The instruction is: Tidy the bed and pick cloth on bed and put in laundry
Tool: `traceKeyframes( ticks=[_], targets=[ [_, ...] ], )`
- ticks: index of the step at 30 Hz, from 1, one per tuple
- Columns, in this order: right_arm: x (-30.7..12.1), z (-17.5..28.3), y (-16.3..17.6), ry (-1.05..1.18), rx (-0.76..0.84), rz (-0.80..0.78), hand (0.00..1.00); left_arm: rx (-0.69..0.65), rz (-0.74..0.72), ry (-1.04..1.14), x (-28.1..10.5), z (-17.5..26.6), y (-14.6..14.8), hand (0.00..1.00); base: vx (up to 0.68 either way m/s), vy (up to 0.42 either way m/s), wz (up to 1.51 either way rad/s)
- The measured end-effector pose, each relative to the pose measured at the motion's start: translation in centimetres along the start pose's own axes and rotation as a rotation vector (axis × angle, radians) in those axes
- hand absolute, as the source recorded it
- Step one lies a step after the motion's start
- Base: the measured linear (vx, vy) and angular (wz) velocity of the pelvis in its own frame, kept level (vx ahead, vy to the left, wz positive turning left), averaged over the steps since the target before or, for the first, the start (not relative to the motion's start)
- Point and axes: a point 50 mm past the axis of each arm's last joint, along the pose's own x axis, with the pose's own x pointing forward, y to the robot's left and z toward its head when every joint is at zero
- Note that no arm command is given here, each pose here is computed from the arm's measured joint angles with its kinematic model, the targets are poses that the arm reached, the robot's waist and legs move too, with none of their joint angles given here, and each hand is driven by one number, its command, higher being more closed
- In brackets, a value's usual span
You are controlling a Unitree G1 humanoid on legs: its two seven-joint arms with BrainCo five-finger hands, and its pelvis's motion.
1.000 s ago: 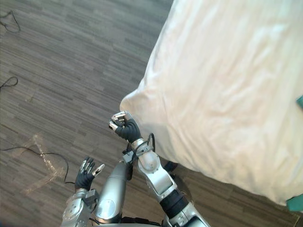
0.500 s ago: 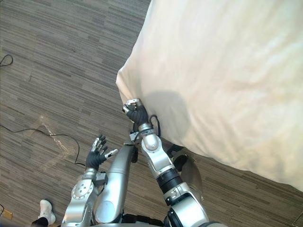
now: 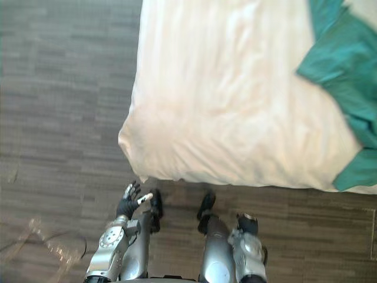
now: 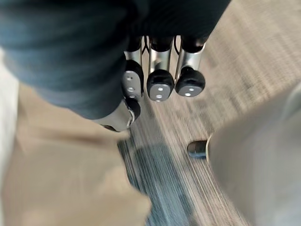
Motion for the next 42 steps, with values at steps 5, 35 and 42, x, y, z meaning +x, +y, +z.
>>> traceKeyframes(
  ticks=[5,35,42],
  targets=[
    [-1.5,-0.7,-1.2,-0.019,0.039,-0.013,1.00,-0.087,0.186,0.162,0.1,-3.2,3.4,0.00,0.09,-0.011,-0.12],
    [-9.7,19.8,15.4,-0.778,0.491,0.808,1.00,-0.060,0.062,-0.034,0.2,-0.4,0.6,0.00,0.00,0.004,-0.03],
    [-7.5,21.1,11.0,-0.898,0.519,0.626,1.00,-0.081,0.095,-0.025,0.4,-0.4,1.9,0.00,-0.03,0.018,-0.17]
  ],
)
